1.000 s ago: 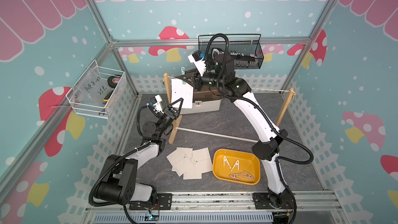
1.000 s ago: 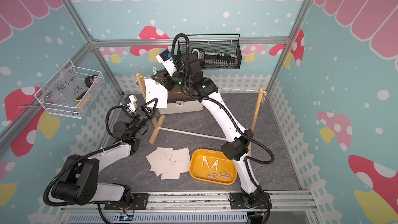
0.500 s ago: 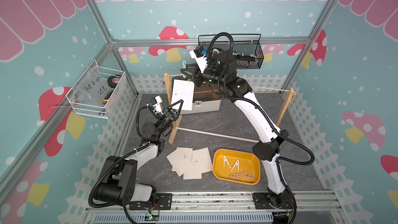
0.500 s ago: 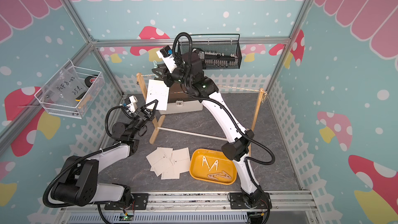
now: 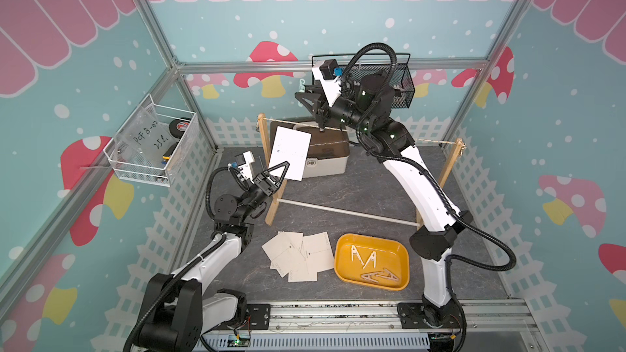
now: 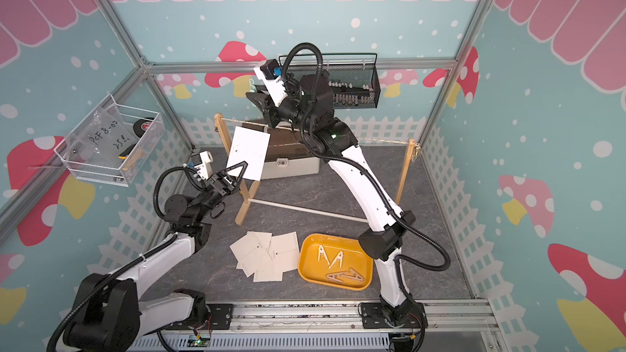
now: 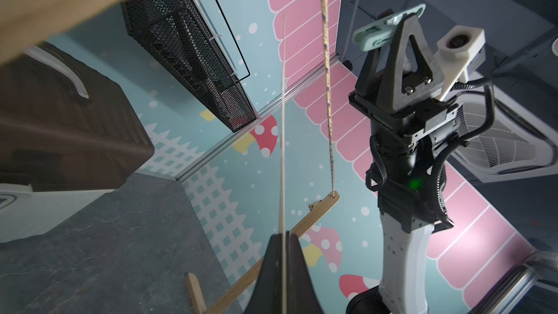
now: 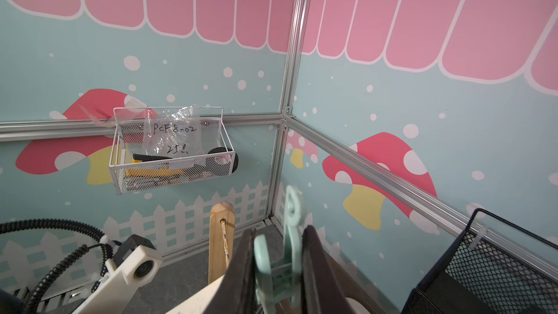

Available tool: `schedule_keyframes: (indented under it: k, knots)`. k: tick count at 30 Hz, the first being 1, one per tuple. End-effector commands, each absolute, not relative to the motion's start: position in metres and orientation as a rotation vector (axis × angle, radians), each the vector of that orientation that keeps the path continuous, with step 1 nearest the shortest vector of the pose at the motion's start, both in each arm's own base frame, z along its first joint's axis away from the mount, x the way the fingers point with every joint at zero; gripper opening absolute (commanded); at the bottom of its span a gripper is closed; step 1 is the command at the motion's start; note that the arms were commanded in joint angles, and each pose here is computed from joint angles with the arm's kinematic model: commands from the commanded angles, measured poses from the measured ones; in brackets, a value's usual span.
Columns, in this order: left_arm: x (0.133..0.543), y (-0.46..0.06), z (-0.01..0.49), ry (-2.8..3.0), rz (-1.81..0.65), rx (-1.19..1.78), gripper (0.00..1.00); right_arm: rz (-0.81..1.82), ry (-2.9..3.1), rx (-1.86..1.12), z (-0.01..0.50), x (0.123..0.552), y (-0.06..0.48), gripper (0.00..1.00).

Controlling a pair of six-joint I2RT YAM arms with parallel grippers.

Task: Remove the postcards from the strings
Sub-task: Remove the clamp from the clothesline, then place the clamp in the storage box, then place the postcard on the postcard.

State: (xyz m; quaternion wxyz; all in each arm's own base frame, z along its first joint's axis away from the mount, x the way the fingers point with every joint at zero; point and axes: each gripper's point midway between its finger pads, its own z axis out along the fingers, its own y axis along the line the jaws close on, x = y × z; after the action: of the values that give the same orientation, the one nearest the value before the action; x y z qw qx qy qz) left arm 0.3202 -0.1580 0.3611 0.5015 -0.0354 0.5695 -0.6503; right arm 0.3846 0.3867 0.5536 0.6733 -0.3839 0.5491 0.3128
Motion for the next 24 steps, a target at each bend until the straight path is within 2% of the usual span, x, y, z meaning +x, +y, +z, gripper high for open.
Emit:
schedule_keyframes:
  k: [1, 5, 9, 16, 24]
  knots:
    - [0.318, -0.159, 0.342, 1.561, -1.427, -0.069, 0.00, 0.649, 1.194, -0.872, 0.571, 0.359, 0.362, 0.00]
    - [0.310, -0.151, 0.321, 1.781, -1.247, -0.096, 0.00, 0.614, 1.259, -0.849, 0.546, 0.337, 0.334, 0.00]
    - [0.295, -0.149, 0.297, 1.990, -1.162, -0.099, 0.00, 0.592, 1.369, -0.787, 0.500, 0.312, 0.299, 0.00]
    - [0.250, -0.144, 0.255, 2.291, -1.103, -0.116, 0.00, 0.527, 1.725, -0.680, 0.371, 0.286, 0.246, 0.00]
    - [0.196, -0.146, 0.192, 2.655, -1.090, -0.132, 0.00, 0.523, 2.116, -0.619, 0.246, 0.248, 0.217, 0.00]
